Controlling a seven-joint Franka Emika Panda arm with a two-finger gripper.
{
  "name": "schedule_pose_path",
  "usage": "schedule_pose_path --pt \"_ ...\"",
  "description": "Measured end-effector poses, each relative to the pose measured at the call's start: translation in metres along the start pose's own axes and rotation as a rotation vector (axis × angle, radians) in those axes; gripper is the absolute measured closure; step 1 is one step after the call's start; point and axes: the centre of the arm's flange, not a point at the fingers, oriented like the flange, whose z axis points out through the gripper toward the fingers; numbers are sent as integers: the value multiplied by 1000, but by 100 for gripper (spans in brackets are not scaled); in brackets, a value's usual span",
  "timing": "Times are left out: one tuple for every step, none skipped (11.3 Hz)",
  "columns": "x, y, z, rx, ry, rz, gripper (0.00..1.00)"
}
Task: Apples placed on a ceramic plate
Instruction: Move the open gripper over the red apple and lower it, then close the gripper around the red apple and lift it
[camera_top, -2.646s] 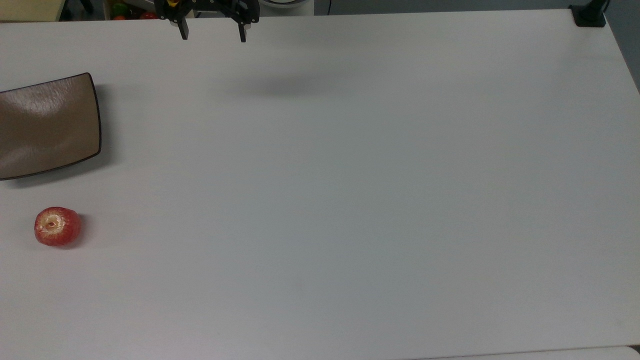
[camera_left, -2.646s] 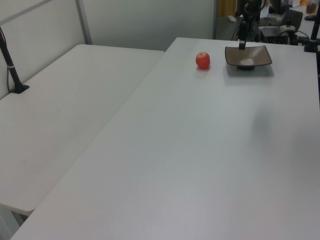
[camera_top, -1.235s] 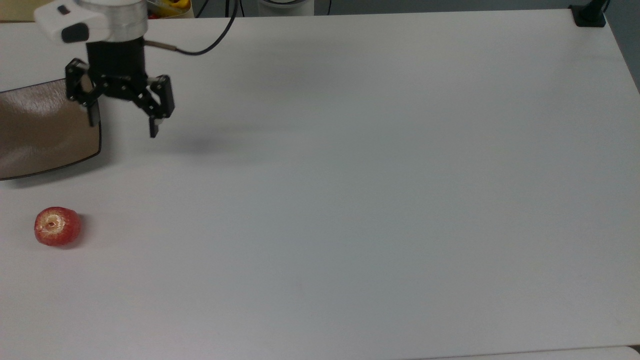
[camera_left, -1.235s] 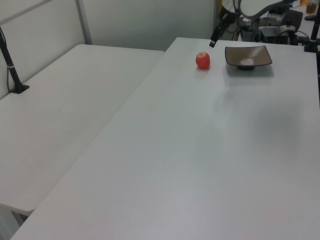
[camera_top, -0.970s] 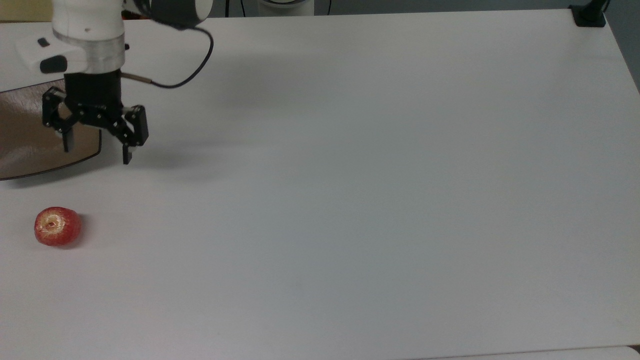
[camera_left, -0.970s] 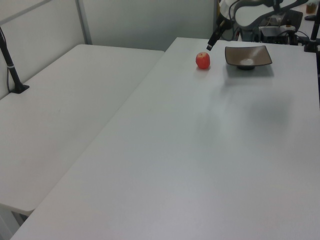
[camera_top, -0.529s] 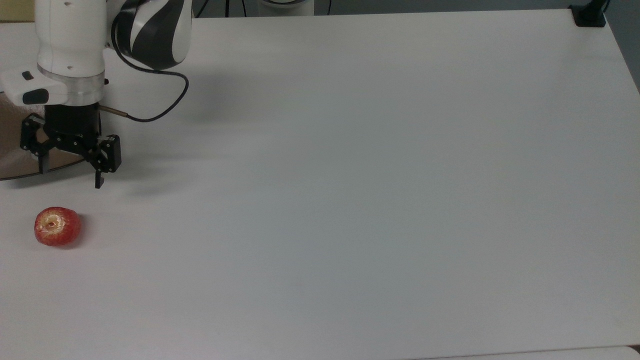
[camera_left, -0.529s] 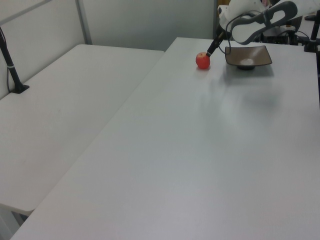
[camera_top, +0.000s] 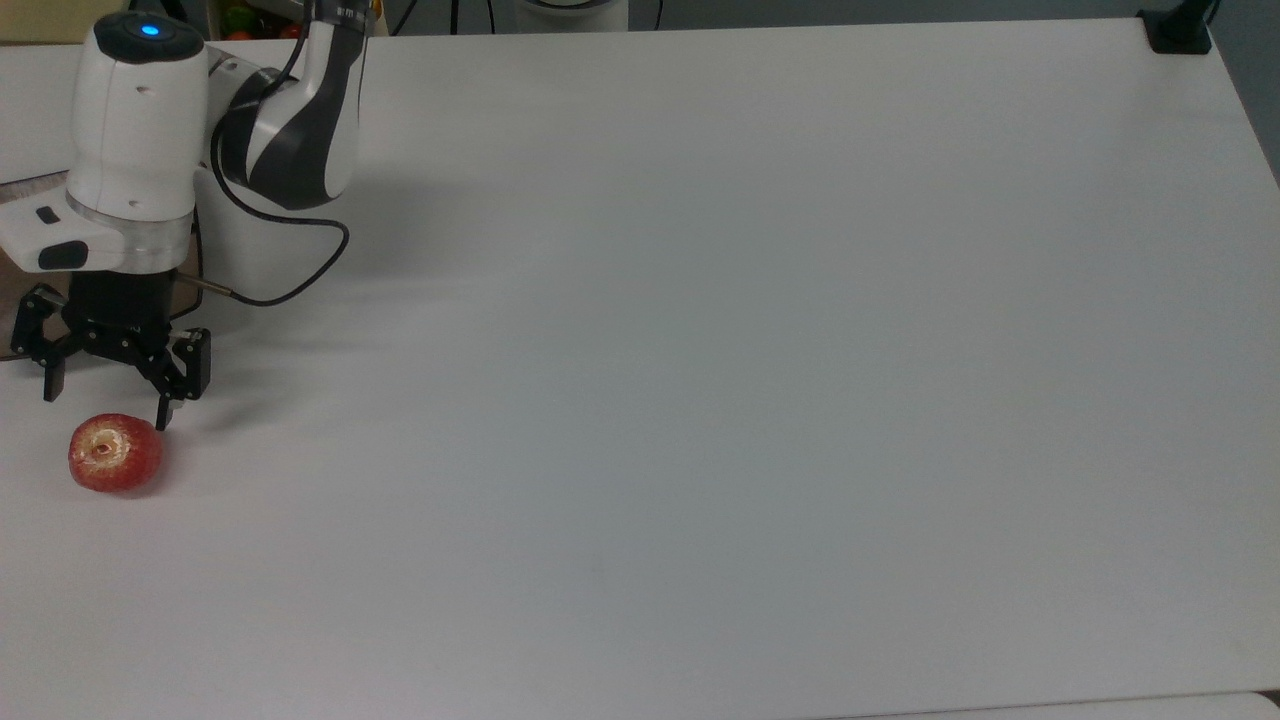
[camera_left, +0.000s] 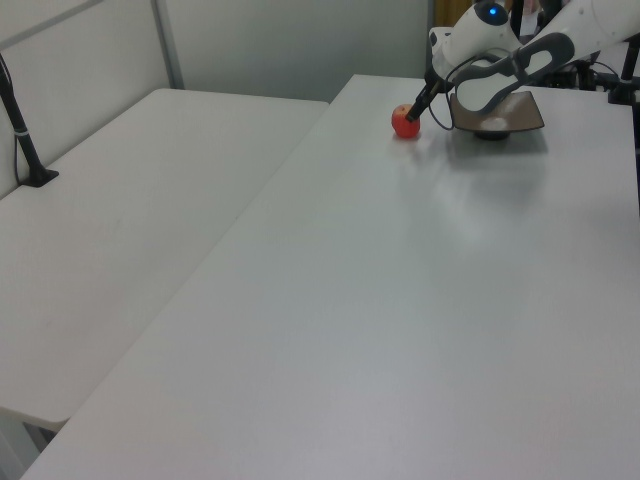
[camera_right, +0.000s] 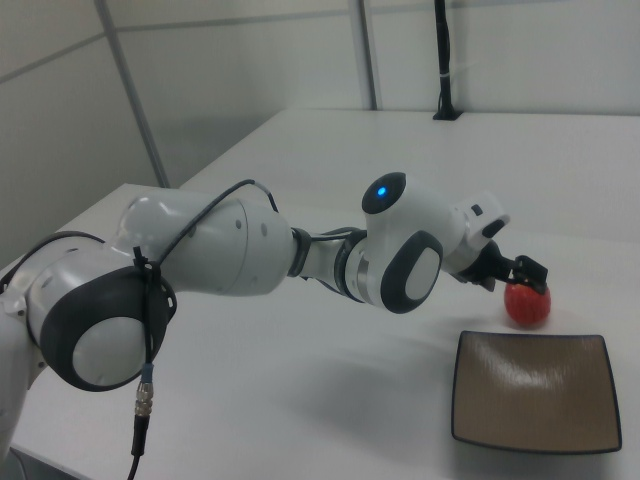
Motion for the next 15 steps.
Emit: schedule_pose_path --pt "-2 -3 8 0 11 -3 0" --pt "-5 -6 14 -1 22 -6 0" --pt "-6 -9 20 -3 35 -11 0" --pt "-5 -9 23 -5 43 -15 0" --pt "-3 -9 25 -8 49 -16 0" --pt "-1 -9 28 -10 54 -18 0" --pt "0 -10 30 -10 56 -19 0" --pt "-1 -11 33 -10 55 -20 0" --pt "-1 -11 35 -10 56 -21 0" --pt "-1 -12 36 -10 55 -23 6" --pt "-1 -12 36 -13 68 -26 22" --pt "0 -12 36 -15 83 -27 30" --pt "0 -12 36 -16 90 -28 30" --pt "0 -11 36 -18 93 -26 30" --pt "1 -5 33 -25 104 -20 30"
